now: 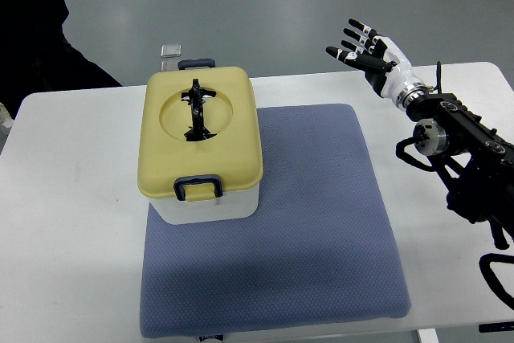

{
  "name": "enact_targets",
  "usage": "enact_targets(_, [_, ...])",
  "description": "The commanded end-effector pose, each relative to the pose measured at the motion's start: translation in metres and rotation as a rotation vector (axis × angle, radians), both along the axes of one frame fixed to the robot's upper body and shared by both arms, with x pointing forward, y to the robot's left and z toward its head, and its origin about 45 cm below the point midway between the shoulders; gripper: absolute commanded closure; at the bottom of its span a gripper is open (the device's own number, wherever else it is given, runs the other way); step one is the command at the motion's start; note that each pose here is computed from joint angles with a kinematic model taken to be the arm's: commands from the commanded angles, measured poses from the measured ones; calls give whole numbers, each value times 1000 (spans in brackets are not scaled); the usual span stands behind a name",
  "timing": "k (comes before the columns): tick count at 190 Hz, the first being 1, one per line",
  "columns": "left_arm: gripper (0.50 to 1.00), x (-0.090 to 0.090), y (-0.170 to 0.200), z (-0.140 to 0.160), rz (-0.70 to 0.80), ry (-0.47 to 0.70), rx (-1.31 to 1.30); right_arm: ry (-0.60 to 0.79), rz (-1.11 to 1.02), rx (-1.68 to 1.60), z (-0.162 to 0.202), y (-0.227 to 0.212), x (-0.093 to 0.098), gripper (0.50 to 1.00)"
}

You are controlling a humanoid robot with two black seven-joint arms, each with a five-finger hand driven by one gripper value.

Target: Open white storage box with right hand

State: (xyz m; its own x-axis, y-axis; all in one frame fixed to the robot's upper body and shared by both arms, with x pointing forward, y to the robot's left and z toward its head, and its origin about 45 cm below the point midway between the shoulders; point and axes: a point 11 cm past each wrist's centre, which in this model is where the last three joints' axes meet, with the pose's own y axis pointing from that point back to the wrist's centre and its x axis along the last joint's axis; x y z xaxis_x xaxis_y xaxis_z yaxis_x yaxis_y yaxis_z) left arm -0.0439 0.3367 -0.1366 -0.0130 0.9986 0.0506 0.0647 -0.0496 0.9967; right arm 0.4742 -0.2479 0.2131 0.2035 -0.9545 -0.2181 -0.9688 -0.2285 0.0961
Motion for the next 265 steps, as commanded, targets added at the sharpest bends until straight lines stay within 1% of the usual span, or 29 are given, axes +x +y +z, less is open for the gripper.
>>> enact_targets(1, [500,0,0,0,0,0,-1,-1,10,-1,1,-1,1,574])
enact_targets(51, [500,0,-1,0,0,0,-3,-15,9,4,3,0,1,576])
enact_targets(88, [500,0,-1,0,-3,1,-3,-77,0,13,15,0,5,576])
enact_targets(123, [500,0,-1,0,-3,1,-3,-84,4,17,17,3,5,576])
enact_targets(154, [500,0,0,0,-1,0,-1,-115,35,-14,33,10,12,576])
enact_targets(174, [500,0,-1,0,-1,0,-3,-149,61,-30,49,18,18,576])
enact_targets(189, [500,0,-1,0,-3,1,-3,-173,111,-115,58,28,21,576])
enact_targets(213, [500,0,0,0,-1,0,-1,-233,188,-317,72,33,24,576])
enact_targets(235, [500,0,-1,0,-1,0,-3,-344,249,-479,95,42,28,576])
enact_targets(265, [500,0,-1,0,-1,0,-3,-479,357,-650,107,62,24,576])
